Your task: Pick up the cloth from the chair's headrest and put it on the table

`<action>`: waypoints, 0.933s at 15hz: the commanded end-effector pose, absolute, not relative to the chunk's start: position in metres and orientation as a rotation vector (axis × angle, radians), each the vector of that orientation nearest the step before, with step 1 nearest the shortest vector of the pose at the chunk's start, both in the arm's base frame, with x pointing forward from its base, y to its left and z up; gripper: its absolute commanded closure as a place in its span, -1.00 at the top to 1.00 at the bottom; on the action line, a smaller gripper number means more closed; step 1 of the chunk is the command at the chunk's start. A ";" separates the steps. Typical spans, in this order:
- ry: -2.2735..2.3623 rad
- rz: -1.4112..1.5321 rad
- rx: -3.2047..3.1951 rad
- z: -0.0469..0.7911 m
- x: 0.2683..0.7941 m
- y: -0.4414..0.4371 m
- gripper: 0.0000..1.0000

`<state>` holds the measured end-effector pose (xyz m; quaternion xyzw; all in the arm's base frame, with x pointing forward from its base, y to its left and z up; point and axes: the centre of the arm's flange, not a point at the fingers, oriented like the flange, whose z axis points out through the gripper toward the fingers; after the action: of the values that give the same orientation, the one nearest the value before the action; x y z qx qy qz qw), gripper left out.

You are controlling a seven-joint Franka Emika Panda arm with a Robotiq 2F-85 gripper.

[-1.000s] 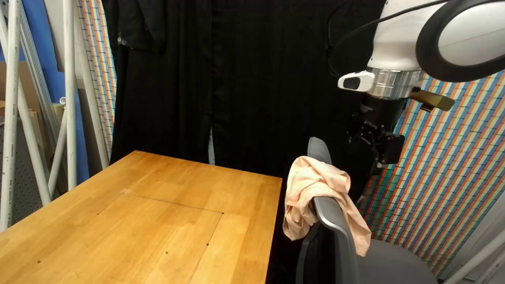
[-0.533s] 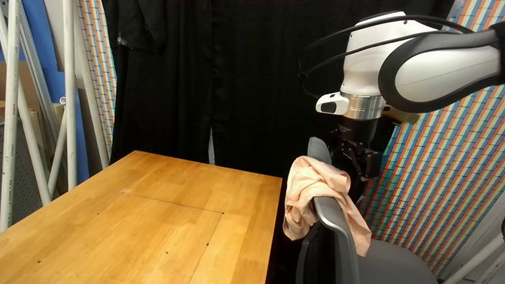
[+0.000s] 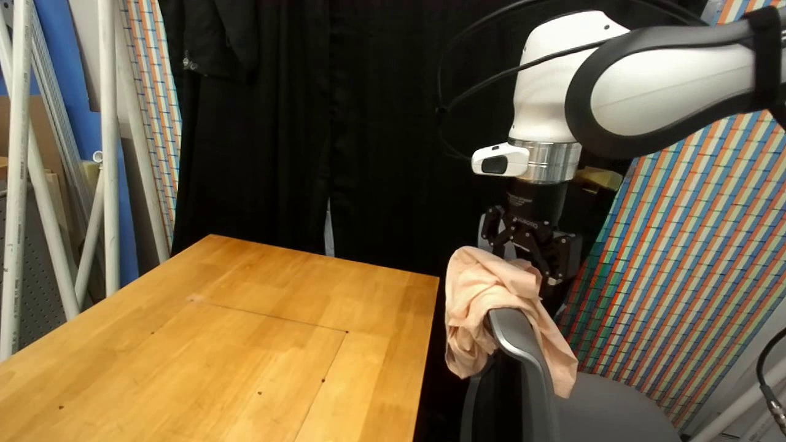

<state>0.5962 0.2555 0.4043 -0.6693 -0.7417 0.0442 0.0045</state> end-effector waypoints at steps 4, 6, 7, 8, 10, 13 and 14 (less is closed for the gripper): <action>-2.061 0.214 -2.040 0.410 0.636 0.240 0.13; -2.023 0.209 -2.028 0.411 0.640 0.236 -0.20; -2.006 0.208 -2.051 0.409 0.642 0.234 -0.33; -2.002 0.197 -2.088 0.407 0.644 0.233 -0.46; -1.993 0.145 -2.235 0.402 0.648 0.229 -0.76; -1.932 0.107 -2.355 0.402 0.655 0.222 -0.86; -1.910 0.101 -2.385 0.403 0.656 0.220 -0.89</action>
<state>0.6457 0.2228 0.4036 -0.7539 -0.6512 0.0467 0.0727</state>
